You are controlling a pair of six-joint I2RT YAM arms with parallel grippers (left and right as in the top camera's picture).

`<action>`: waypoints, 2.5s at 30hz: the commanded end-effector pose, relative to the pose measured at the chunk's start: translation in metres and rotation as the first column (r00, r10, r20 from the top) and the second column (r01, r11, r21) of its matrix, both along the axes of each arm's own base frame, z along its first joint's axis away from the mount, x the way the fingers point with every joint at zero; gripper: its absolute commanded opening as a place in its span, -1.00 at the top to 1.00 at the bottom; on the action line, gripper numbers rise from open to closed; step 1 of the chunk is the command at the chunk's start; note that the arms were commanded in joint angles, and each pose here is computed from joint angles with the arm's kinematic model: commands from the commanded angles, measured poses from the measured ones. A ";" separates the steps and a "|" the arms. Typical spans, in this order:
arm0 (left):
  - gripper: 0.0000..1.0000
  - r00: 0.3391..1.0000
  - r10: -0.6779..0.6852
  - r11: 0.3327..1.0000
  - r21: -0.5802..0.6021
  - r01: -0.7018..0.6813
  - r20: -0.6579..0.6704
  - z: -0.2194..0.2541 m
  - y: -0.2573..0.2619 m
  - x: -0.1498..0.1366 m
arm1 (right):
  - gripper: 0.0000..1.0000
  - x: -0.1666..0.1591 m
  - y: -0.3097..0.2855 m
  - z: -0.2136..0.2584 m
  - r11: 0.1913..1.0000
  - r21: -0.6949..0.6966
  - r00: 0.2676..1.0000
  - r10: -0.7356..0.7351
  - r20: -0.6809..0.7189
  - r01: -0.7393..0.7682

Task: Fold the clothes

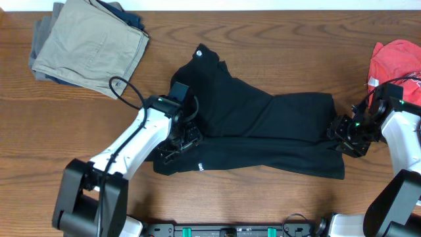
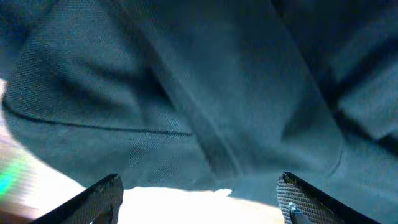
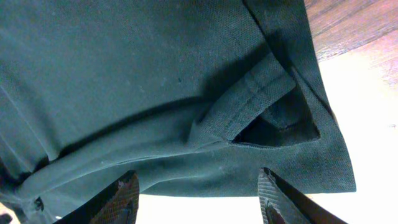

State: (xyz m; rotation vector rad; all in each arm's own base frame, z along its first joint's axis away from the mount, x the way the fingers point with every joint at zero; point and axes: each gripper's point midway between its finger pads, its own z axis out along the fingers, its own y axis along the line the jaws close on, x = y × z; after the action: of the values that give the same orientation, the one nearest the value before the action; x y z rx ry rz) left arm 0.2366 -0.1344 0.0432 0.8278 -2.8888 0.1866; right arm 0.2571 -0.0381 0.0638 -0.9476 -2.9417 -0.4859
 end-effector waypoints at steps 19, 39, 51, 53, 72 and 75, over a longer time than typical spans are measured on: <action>0.08 0.994 0.104 0.995 -0.004 -0.104 -0.030 -0.021 -0.008 0.008 | -0.20 0.000 0.001 -0.003 0.999 -0.004 0.999 0.045 0.009 -0.045; -0.03 0.995 0.076 0.997 -0.018 -0.078 -0.072 -0.020 -0.023 -0.007 | -0.21 0.000 0.001 -0.003 0.999 -0.003 0.999 0.045 0.009 -0.045; 0.15 0.995 0.089 0.995 -0.032 -0.090 -0.040 -0.021 -0.028 0.000 | -0.21 -0.005 -0.003 -0.005 0.998 -0.030 0.999 0.047 -0.014 -0.047; 0.35 0.995 0.089 0.995 -0.034 -0.090 -0.036 -0.021 -0.028 0.001 | -0.20 -0.005 -0.003 -0.005 0.998 -0.029 0.999 0.046 -0.015 -0.047; 0.87 0.989 0.067 0.996 -0.063 -0.059 0.133 -0.020 -0.036 0.039 | -0.21 -0.005 -0.003 -0.005 0.998 -0.029 0.999 0.046 -0.014 -0.046; 0.88 0.984 0.069 0.996 -0.059 -0.059 0.166 -0.020 -0.036 0.047 | -0.22 -0.005 -0.003 -0.005 0.998 -0.029 0.999 0.046 -0.014 -0.046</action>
State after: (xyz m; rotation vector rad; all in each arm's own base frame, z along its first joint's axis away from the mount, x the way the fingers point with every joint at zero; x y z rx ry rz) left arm 0.2786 -0.1769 0.0290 0.9424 -2.9487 0.4062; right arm 0.2548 -0.0427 0.0621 -0.9092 -2.9619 -0.4387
